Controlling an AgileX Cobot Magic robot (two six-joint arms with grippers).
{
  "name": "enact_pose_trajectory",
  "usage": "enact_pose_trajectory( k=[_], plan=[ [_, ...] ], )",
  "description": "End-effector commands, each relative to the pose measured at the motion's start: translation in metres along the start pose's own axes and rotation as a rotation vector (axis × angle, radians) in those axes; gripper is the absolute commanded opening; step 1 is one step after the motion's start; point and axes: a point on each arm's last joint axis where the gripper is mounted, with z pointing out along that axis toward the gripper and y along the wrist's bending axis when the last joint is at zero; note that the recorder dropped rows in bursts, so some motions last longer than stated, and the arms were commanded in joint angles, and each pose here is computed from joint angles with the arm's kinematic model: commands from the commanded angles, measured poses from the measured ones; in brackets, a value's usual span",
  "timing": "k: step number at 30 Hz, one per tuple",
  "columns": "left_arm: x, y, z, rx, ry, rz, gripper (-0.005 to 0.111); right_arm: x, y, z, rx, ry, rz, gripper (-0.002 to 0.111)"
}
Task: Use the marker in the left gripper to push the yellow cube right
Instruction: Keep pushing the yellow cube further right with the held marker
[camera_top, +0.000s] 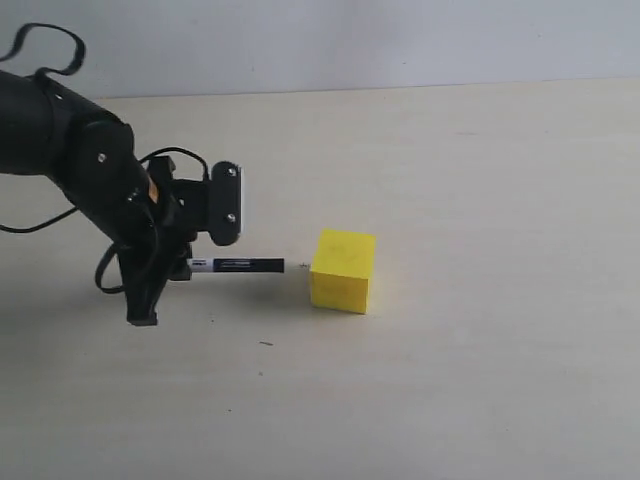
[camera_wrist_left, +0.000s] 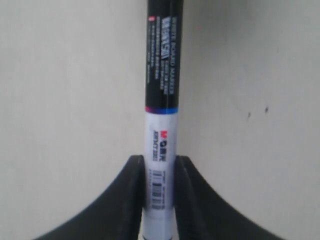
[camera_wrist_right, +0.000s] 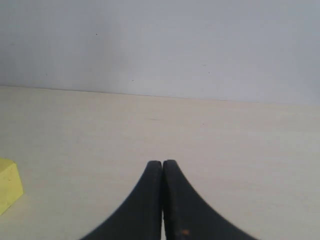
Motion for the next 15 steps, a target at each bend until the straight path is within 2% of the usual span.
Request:
enact_pose_trajectory(
  k=[1,5,11,15],
  plan=[
    [-0.038,-0.012,0.005,-0.025,-0.076,0.054,0.000,0.001,0.000,0.000,0.004,-0.008,0.002,0.000],
    [-0.047,-0.015,0.000,0.007,-0.057,0.054,0.000,0.001,0.000,0.000,0.004,-0.008,0.002,0.000],
    [-0.026,-0.006,-0.007,0.055,0.010,-0.049,0.000,0.001,0.000,0.000,0.004,-0.008,0.002,0.000],
    [-0.026,-0.007,-0.005,0.068,0.013,-0.062,0.000,0.000,0.000,0.000,0.004,-0.010,0.002,0.000]
  ],
)
